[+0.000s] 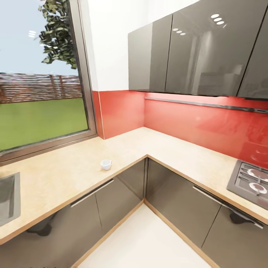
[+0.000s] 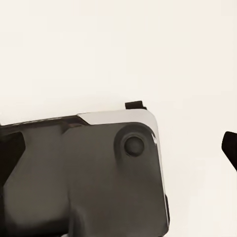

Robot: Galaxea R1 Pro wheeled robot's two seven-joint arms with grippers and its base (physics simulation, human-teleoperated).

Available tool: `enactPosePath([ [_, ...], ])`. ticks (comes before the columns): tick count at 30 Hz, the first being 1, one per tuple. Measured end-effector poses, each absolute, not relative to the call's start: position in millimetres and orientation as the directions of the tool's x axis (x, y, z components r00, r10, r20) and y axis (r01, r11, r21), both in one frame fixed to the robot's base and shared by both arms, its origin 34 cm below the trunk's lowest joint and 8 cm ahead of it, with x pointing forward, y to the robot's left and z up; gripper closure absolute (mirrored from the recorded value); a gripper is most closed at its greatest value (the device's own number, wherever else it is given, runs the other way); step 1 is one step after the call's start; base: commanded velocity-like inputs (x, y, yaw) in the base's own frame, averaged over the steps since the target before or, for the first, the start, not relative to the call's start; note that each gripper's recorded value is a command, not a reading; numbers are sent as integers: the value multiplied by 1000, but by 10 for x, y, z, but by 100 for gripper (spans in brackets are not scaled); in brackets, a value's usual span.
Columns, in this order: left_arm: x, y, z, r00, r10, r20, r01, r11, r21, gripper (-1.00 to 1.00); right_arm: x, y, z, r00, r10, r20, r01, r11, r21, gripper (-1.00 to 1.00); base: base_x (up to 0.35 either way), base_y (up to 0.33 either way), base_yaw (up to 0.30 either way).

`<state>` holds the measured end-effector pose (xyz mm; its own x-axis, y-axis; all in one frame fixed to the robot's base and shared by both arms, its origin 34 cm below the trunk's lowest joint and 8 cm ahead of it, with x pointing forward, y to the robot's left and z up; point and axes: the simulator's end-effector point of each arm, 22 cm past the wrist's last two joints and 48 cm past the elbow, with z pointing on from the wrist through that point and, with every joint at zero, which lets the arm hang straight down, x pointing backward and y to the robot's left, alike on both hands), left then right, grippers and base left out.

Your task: Set up a coffee station on the kitchen countertop: keep the coffee maker on the countertop, move the bottle of coffee from the kitchen shelf to the counter next to the coffee maker, place a paper coffee filter on top of the coffee maker, put the saucer next to the coffee maker with the coffee cup on the saucer, and place the electric kettle next to the coffee maker.

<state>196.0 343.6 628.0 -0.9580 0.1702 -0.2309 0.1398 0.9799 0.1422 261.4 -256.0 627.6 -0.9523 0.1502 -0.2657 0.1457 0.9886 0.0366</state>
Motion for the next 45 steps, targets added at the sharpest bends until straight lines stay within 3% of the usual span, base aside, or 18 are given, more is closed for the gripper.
enactPosePath([
  [11,1994,2846,6241,-953,167,-251,155,986,66,-100,2651,-2496,6292,-950,151,-274,143,989,46,-100,0,0,224],
  [20,2057,2727,6249,-951,155,-267,146,988,51,-100,2700,-2544,6309,-946,148,-287,142,989,41,-100,0,-16,225],
  [45,2061,2920,6259,-961,73,-267,54,996,77,-100,2731,-2527,6324,-944,146,-294,138,989,47,-100,-57,-255,233],
])
